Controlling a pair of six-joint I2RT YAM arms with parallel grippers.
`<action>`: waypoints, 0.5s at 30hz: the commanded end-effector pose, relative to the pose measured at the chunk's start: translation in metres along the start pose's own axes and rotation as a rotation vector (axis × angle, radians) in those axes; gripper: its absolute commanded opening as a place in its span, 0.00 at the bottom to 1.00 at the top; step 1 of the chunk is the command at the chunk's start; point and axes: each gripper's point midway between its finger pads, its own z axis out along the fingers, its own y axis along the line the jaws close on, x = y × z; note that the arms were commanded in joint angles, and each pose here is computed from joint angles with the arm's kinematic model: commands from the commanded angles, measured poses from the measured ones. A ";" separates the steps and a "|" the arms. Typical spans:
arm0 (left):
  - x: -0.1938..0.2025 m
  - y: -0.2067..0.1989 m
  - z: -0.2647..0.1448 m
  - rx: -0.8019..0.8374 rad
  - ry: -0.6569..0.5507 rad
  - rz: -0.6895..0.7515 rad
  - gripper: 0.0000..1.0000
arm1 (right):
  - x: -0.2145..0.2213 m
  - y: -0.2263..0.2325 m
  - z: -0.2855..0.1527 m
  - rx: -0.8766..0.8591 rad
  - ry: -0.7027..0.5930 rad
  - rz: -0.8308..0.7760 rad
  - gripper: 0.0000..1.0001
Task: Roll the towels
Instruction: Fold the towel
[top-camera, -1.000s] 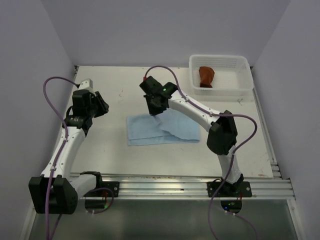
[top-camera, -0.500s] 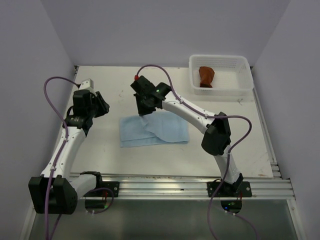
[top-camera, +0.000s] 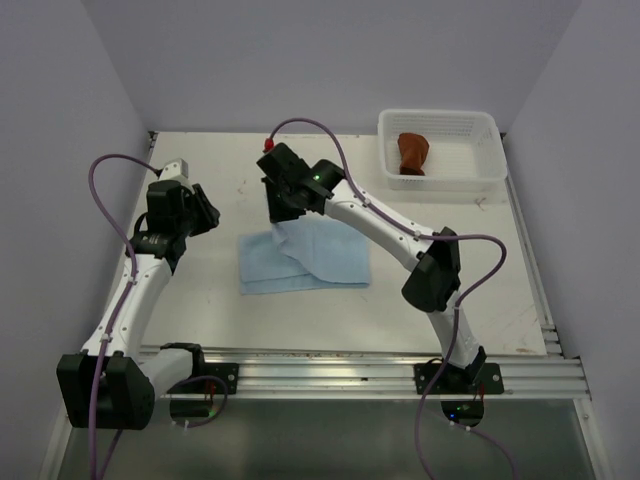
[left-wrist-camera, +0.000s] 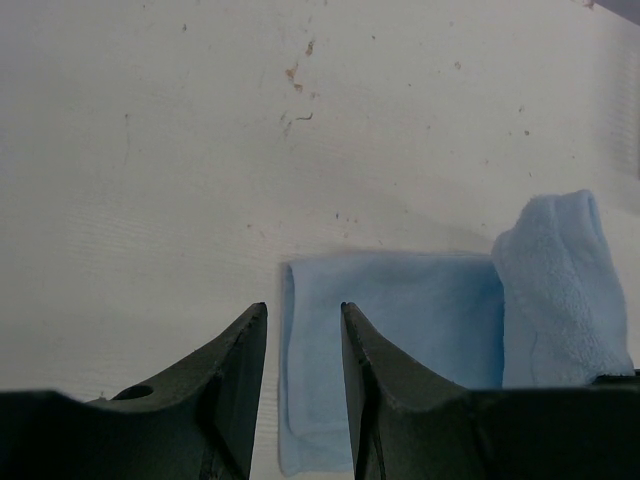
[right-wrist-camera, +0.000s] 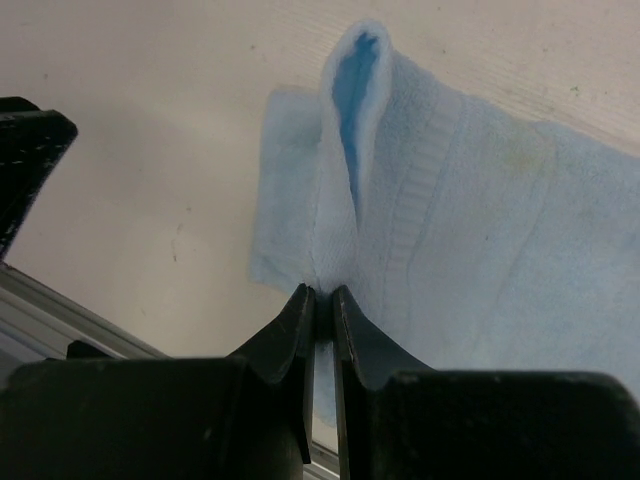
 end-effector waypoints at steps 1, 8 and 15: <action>-0.012 -0.005 -0.004 0.019 -0.054 0.031 0.40 | -0.019 0.018 -0.025 -0.039 -0.077 0.015 0.00; -0.012 -0.005 -0.004 0.018 -0.053 0.034 0.40 | -0.003 0.022 0.002 -0.055 -0.032 0.017 0.00; -0.010 -0.006 -0.004 0.022 -0.050 0.037 0.40 | 0.021 0.033 0.038 -0.121 0.039 0.038 0.00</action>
